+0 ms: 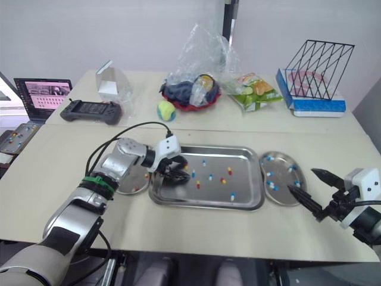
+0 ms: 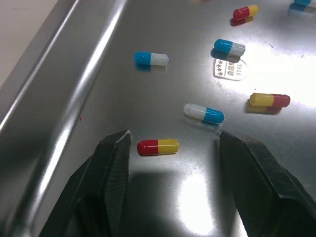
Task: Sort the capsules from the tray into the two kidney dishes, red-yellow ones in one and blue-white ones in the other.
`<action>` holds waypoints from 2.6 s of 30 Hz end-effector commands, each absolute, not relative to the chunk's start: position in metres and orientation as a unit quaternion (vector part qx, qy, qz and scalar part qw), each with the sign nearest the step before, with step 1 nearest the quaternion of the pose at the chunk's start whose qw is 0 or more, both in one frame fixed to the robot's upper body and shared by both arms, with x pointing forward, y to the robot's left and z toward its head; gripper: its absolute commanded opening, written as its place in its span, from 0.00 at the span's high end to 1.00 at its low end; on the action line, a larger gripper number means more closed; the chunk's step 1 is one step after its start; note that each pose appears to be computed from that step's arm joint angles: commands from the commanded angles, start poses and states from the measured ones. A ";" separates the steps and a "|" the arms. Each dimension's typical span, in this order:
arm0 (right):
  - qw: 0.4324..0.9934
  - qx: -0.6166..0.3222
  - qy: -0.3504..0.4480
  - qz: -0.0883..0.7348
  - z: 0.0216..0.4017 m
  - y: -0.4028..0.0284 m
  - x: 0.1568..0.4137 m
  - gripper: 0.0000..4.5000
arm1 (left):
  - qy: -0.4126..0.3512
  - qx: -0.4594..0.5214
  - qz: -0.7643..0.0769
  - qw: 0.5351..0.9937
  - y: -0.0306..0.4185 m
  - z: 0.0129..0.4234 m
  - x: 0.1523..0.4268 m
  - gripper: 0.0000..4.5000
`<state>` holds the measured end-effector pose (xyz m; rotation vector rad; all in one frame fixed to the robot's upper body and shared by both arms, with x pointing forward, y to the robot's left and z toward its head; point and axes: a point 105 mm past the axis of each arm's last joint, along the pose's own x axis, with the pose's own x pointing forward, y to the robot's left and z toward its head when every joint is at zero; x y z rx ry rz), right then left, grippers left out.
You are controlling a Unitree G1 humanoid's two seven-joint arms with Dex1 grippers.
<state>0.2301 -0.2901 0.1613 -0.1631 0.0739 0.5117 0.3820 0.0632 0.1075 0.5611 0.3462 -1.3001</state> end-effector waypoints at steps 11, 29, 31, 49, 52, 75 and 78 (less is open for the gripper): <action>0.962 -0.103 0.017 0.253 0.168 -0.287 0.229 0.00 | 0.134 0.291 -0.587 0.743 0.062 0.116 0.387 0.73; 0.959 -0.103 0.017 0.263 0.167 -0.283 0.237 0.00 | 0.127 0.285 -0.584 0.750 0.065 0.119 0.386 0.91; 0.959 -0.103 0.017 0.263 0.167 -0.284 0.237 0.00 | 0.125 0.281 -0.586 0.750 0.065 0.120 0.385 0.91; 0.950 -0.100 0.018 0.297 0.170 -0.275 0.251 0.00 | 0.106 0.243 -0.462 0.846 0.173 0.191 0.388 0.91; 0.947 -0.100 0.019 0.305 0.170 -0.273 0.254 0.00 | 0.120 0.240 -0.447 0.854 0.188 0.184 0.384 0.91; 0.942 -0.104 0.021 0.319 0.171 -0.272 0.261 0.00 | 0.133 0.220 -0.416 0.872 0.215 0.163 0.380 0.09; 0.942 -0.104 0.020 0.320 0.172 -0.273 0.261 0.00 | 0.113 0.204 -0.415 0.879 0.218 0.175 0.381 0.01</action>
